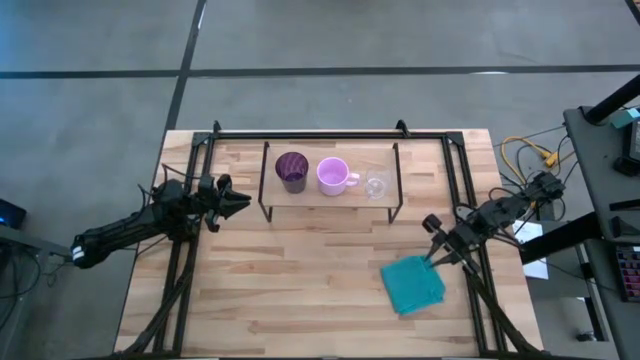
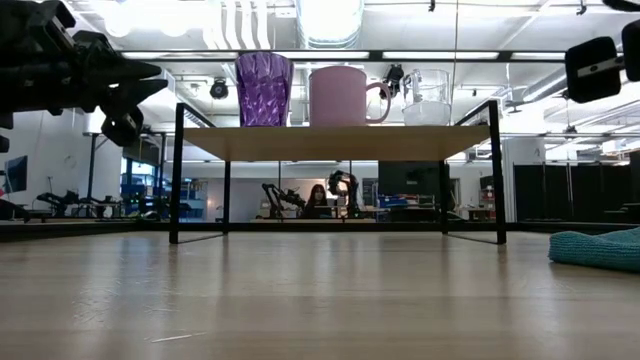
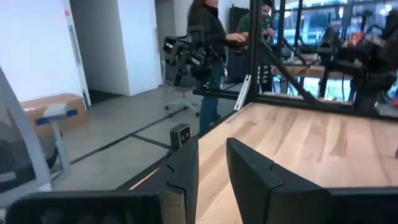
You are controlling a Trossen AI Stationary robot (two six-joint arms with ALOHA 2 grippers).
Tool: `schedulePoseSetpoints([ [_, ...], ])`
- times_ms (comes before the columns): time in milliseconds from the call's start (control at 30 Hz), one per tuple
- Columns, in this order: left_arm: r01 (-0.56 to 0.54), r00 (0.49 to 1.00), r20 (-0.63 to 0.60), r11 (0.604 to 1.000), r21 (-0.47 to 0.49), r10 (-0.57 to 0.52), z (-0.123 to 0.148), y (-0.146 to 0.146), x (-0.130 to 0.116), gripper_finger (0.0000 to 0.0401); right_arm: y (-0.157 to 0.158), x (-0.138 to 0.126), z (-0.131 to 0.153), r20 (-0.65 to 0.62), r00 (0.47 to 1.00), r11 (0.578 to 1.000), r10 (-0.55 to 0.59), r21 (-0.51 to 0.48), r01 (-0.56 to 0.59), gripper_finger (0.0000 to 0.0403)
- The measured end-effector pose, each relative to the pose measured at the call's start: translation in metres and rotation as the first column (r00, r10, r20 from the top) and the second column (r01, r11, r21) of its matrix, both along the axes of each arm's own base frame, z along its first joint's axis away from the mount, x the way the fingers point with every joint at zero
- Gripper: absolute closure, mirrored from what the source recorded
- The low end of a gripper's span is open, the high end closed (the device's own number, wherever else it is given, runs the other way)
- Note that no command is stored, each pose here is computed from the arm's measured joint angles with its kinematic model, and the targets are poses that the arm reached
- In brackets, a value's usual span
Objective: Stack small to large cups/mugs on shelf
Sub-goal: Return to Home Position
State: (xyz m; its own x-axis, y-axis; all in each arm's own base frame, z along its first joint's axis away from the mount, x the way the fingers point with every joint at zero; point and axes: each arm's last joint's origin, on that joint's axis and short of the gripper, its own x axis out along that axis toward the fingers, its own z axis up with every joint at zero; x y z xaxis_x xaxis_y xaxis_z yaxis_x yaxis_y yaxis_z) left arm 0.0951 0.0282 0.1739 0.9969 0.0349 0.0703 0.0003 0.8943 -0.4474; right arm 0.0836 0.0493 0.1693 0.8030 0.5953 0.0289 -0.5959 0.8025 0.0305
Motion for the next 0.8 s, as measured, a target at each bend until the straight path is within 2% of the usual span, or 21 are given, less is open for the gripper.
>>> schedulePoseSetpoints([
  [300,0.000,1.000,0.000,1.000,0.000,0.000,0.0000,0.0000,0.0000,0.0326,0.0003,0.0006,-0.0008,-0.094,0.996,0.994,0.009,0.111,0.002,0.0326],
  [800,0.001,1.000,-0.001,1.000,0.000,-0.001,-0.0001,0.0000,0.0000,0.0326,0.0003,0.0006,-0.0009,-0.097,0.995,0.993,0.009,0.114,0.002,0.0326],
])
